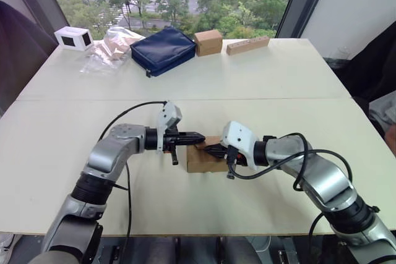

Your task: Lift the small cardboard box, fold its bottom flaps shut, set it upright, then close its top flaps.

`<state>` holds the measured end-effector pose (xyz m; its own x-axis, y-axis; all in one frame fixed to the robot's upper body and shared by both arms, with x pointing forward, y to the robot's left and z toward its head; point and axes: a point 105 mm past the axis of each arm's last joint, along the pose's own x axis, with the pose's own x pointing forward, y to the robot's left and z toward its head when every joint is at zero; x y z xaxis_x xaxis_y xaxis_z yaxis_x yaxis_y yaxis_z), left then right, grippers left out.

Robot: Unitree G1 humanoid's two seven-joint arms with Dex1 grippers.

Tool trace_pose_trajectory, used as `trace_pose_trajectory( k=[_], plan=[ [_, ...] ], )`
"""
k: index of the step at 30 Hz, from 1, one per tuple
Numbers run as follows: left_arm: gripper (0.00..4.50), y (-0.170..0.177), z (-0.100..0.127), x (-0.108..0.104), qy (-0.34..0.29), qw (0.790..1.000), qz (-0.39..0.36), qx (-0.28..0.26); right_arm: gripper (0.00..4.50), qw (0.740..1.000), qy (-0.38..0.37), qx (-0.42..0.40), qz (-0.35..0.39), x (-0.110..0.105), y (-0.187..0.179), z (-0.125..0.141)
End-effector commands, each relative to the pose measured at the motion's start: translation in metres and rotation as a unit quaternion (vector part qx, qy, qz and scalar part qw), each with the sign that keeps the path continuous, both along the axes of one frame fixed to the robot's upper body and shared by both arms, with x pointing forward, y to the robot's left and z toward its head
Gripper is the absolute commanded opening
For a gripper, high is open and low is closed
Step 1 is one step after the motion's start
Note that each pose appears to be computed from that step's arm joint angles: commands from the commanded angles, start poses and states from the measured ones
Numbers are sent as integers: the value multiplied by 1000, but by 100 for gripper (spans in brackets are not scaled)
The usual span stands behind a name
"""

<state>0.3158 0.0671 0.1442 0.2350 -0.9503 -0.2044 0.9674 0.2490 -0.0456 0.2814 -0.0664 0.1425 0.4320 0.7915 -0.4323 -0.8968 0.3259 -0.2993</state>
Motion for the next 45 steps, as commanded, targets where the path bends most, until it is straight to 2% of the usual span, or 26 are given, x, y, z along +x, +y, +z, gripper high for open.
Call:
trace_pose_trajectory(
  k=[1,5,11,16,22,29,38,41,45],
  plan=[
    [1,-2,6,-4,-27,999,-16,11,0,1000,-5,26,11,-6,3,13],
    [1,0,-2,-5,-33,999,-22,32,0,999,0,37,11,-9,-2,18],
    [1,0,-4,-5,-36,999,-20,35,0,998,3,69,-6,-7,-11,29],
    [1,3,28,-2,-27,999,4,-37,0,996,-7,85,-34,2,-23,37],
    [1,8,39,-7,-31,999,10,-41,0,995,-18,83,-43,9,-25,37],
    [1,3,26,-14,-42,999,7,-7,0,997,-17,68,-37,12,-22,29],
    [1,-5,8,-17,-37,999,5,4,0,999,-8,39,-35,10,-22,15],
    [1,-4,-3,-13,-48,998,13,36,0,999,-6,15,-36,11,-23,6],
    [1,-5,-8,-13,-46,998,10,45,0,999,-4,0,-37,13,-24,0]
  ],
)
